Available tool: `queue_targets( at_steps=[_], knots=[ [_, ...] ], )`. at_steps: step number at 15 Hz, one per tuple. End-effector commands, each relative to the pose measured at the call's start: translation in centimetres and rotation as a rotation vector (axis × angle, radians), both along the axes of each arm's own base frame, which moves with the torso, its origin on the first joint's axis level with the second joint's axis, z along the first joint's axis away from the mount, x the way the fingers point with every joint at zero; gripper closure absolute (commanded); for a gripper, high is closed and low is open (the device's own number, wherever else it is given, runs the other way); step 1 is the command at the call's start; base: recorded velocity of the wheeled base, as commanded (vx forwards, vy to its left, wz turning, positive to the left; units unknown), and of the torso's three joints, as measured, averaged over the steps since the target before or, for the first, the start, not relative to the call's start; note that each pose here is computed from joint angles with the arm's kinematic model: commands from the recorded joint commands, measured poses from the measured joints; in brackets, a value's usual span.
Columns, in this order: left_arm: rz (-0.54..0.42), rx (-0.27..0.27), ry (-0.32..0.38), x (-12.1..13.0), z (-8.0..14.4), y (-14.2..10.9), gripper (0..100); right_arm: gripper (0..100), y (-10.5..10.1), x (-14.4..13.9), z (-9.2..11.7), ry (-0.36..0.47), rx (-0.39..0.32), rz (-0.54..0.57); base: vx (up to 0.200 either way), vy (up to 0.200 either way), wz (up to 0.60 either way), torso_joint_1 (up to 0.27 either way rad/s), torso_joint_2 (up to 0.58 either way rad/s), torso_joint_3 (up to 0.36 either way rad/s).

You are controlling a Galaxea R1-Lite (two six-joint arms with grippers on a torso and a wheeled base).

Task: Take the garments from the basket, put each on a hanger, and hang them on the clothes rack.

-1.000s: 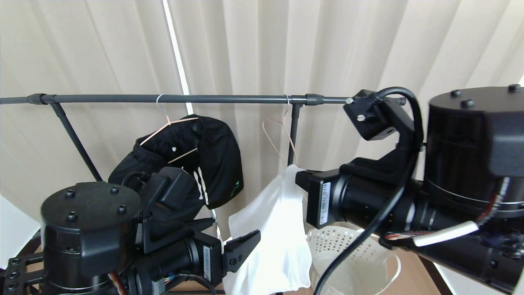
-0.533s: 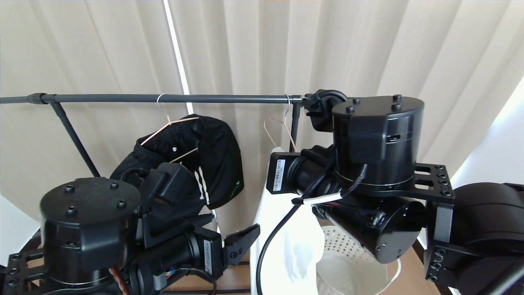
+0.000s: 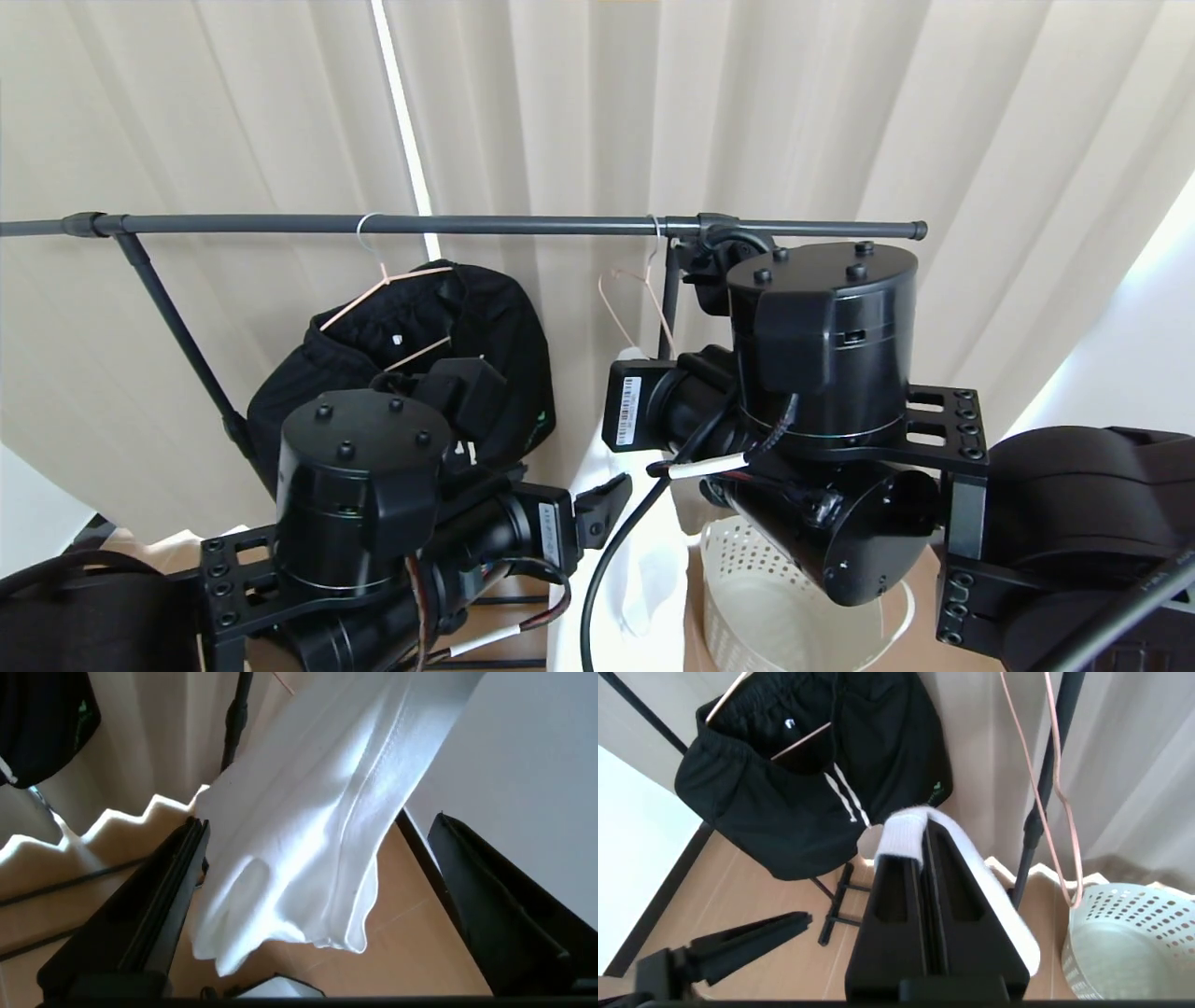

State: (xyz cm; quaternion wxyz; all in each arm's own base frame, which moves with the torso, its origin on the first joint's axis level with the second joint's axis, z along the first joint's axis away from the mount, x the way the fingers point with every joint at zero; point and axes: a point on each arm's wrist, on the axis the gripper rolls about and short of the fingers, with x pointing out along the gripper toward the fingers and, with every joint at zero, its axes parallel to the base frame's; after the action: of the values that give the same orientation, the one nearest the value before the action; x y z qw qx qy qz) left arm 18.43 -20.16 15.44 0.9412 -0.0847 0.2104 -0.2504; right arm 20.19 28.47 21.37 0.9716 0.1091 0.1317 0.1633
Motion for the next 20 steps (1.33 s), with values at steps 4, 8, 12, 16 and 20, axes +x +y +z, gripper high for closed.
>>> queue_targets(
  at_steps=[4,8,12,16,20],
  knots=[
    [0.083,0.028,-0.003,2.8,-1.4,-2.9,0,100,0.1,0.2,-0.7,0.011,-0.018,-0.005,0.0,0.0,0.0,0.0,0.0,0.0],
    [0.129,0.051,-0.005,3.3,-2.0,-3.1,0,100,-0.1,0.5,-0.7,0.01,-0.018,-0.02,0.0,0.0,0.0,0.0,0.0,0.0],
    [0.156,0.075,-0.005,3.4,-2.4,-3.1,0,100,-0.7,1.0,-0.4,0.004,-0.012,-0.044,0.0,0.0,0.0,0.0,0.0,0.0],
    [0.166,0.107,0.014,3.9,-3.7,-3.4,0,100,-1.0,0.8,0.0,-0.002,-0.006,-0.045,0.0,0.0,0.0,0.0,0.0,0.0],
    [0.206,0.16,0.038,4.5,-5.5,-3.4,0,100,-1.9,1.0,0.8,-0.027,-0.008,-0.091,0.0,0.0,0.0,0.0,0.0,0.0]
  ],
)
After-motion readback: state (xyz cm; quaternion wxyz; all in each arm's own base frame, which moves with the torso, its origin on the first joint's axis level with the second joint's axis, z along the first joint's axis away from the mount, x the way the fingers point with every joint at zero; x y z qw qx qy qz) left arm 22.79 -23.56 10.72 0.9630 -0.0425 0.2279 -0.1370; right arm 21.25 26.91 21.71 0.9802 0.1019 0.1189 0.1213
